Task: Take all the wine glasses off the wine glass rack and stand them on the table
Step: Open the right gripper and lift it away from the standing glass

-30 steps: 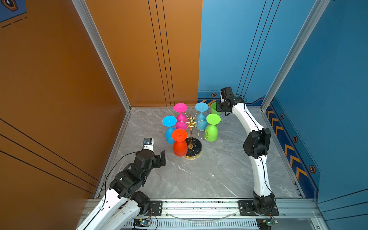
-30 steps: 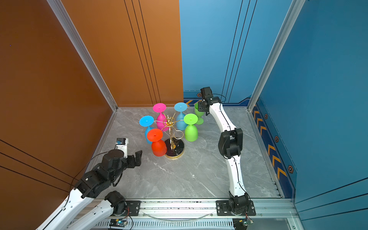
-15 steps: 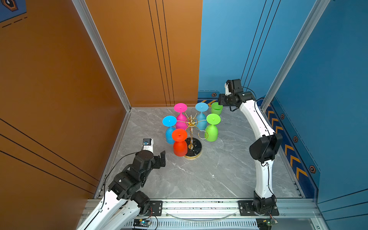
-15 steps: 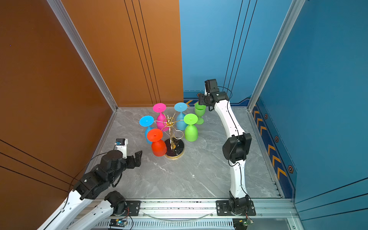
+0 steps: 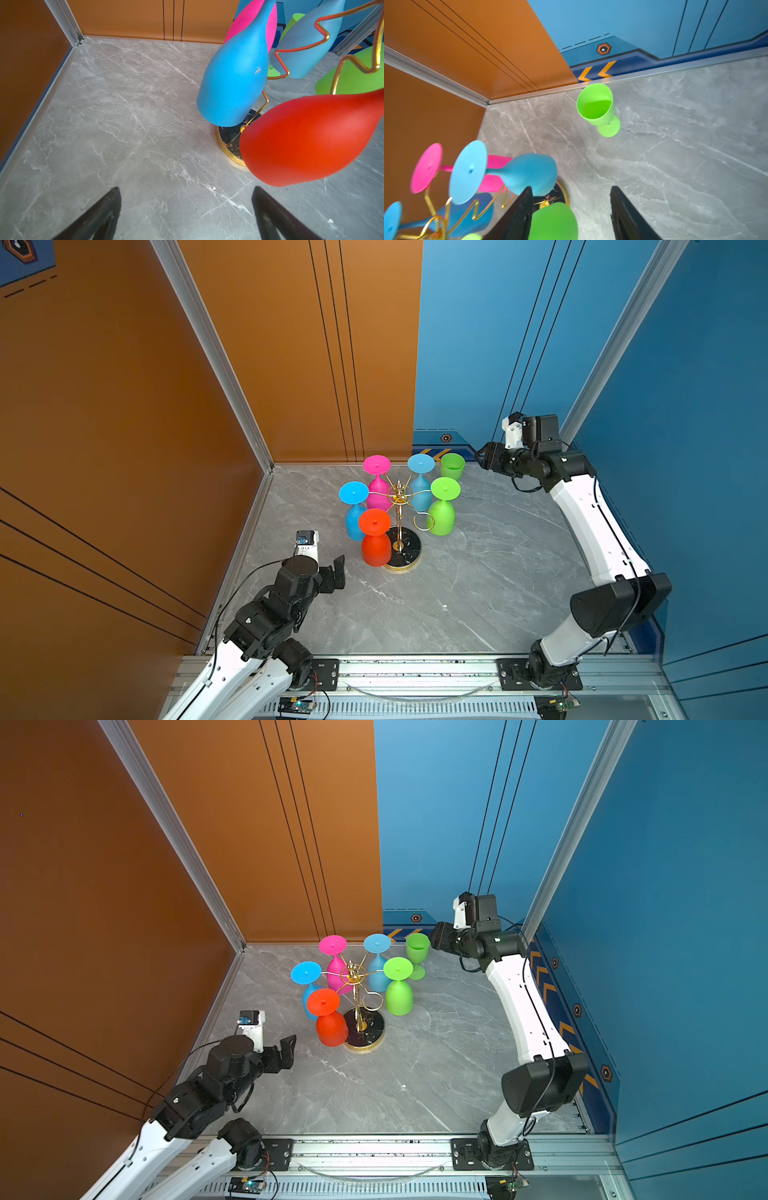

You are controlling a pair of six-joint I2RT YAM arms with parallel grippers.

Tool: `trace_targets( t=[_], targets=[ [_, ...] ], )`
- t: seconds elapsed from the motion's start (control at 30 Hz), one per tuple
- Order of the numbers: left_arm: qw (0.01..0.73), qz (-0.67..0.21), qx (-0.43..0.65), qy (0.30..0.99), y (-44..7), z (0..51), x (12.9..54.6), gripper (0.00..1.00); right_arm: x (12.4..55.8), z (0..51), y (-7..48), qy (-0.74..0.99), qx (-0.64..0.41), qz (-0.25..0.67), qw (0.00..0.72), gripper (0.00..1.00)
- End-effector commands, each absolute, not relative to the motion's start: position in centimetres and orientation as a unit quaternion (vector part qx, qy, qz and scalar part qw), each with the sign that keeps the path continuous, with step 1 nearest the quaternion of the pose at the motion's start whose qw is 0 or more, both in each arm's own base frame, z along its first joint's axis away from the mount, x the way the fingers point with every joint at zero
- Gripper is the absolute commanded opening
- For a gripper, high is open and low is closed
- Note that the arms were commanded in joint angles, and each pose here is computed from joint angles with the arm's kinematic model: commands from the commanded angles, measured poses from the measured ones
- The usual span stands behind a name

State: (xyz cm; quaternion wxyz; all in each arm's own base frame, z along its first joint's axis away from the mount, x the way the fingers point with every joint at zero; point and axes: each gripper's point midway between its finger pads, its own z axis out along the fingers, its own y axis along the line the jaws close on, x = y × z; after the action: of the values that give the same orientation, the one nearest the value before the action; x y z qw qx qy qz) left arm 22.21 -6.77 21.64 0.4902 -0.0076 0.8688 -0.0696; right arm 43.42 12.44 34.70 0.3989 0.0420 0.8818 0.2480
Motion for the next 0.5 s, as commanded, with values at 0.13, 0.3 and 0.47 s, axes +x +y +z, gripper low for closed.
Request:
trace_targets(
  t=[0.13,0.3,0.47],
  targets=[
    [0.482,-0.071,-0.002,0.873,-6.9,21.5,22.4,0.98,38.3,36.9,17.1,0.838,-0.005,0.399,0.372,0.64],
    [0.477,-0.068,-0.007,0.876,-6.5,21.6,22.9,0.98,36.6,36.4,18.5,0.834,-0.024,0.423,0.354,0.62],
    [0.474,-0.069,-0.018,0.878,-5.8,21.7,23.2,0.98,36.0,35.3,19.3,0.838,-0.031,0.427,0.339,0.59]
  ],
)
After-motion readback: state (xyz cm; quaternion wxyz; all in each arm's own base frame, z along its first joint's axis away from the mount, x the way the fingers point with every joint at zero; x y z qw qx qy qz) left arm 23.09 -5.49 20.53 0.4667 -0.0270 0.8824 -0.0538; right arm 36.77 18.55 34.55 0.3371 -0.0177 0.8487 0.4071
